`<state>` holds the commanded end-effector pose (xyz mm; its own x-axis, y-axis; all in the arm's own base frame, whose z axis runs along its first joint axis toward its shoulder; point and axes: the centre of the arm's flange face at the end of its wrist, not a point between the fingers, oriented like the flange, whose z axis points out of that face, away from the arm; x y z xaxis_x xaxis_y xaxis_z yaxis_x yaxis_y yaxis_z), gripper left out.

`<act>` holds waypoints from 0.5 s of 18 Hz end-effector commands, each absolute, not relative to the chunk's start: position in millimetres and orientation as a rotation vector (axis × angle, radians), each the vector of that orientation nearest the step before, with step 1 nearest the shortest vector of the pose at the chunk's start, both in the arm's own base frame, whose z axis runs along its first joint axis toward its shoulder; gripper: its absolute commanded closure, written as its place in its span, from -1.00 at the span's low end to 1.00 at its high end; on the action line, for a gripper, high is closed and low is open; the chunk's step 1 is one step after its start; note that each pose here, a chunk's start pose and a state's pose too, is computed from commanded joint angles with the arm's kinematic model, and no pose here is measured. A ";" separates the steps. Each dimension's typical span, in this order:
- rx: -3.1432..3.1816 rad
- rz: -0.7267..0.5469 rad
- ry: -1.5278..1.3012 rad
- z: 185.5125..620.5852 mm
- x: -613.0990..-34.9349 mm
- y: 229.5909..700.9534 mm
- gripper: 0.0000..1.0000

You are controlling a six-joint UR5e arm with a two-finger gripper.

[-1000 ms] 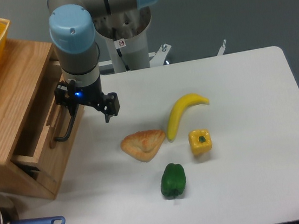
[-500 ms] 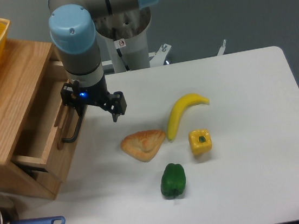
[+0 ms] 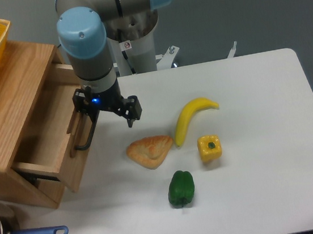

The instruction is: Slide open the top drawer

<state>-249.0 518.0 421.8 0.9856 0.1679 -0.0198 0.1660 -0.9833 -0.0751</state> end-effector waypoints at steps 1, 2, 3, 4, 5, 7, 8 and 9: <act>-3.055 0.042 -0.264 421.9 -251.4 517.0 -1.00; -3.054 0.043 -0.271 422.1 -254.7 515.5 -1.00; -3.053 0.044 -0.278 422.1 -257.9 514.0 -1.00; -3.051 0.046 -0.285 422.8 -261.9 512.2 -1.00; -3.051 0.048 -0.280 424.2 -266.1 510.4 -1.00; -3.052 0.050 -0.269 424.8 -271.6 507.6 -1.00; -3.052 0.050 -0.269 424.8 -272.4 507.2 -1.00; -3.052 0.050 -0.269 424.8 -273.2 506.7 -1.00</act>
